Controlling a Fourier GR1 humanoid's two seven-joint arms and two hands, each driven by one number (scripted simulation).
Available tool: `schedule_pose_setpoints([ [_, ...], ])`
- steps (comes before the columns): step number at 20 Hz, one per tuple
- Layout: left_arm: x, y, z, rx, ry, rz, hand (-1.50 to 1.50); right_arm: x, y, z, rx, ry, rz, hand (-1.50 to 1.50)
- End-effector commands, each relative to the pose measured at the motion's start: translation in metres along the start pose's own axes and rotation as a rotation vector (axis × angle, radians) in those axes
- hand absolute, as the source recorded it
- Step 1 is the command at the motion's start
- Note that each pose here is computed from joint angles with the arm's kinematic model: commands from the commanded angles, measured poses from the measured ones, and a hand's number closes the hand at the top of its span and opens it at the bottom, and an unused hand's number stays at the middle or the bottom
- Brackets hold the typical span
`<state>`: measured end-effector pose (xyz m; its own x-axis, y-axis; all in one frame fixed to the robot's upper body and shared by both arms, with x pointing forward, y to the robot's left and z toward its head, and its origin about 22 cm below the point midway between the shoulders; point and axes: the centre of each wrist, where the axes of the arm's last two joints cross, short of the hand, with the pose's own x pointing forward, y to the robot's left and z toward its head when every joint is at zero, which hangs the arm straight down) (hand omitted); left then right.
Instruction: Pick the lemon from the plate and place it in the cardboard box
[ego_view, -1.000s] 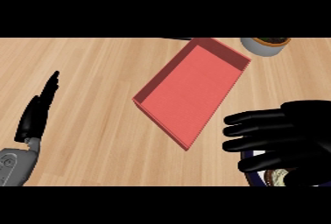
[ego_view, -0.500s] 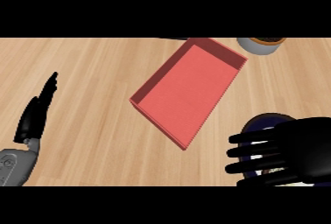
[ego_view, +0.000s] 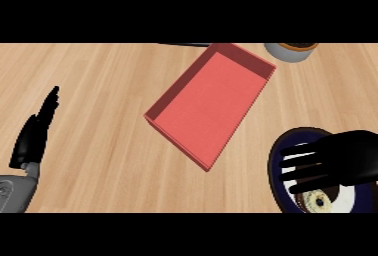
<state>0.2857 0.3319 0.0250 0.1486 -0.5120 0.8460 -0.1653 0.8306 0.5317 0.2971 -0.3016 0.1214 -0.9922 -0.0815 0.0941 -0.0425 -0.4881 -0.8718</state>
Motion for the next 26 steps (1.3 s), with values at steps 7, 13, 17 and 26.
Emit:
schedule_pose_setpoints([
  [7, -0.005, 0.007, 0.000, 0.004, 0.010, -0.012, 0.00, -0.036, 0.040, 0.008, 0.044, -0.223, 0.063, -1.50],
  [13, -0.006, 0.013, -0.002, 0.032, 0.014, -0.010, 0.00, -0.031, 0.051, -0.007, 0.053, -0.315, 0.056, -1.50],
  [17, -0.013, 0.002, 0.009, 0.039, 0.020, -0.005, 0.00, -0.014, 0.069, 0.001, 0.064, -0.339, 0.049, -1.50],
  [26, -0.018, 0.014, 0.010, 0.055, 0.039, -0.019, 0.00, -0.032, 0.085, 0.003, 0.127, -0.244, 0.119, -1.50],
])
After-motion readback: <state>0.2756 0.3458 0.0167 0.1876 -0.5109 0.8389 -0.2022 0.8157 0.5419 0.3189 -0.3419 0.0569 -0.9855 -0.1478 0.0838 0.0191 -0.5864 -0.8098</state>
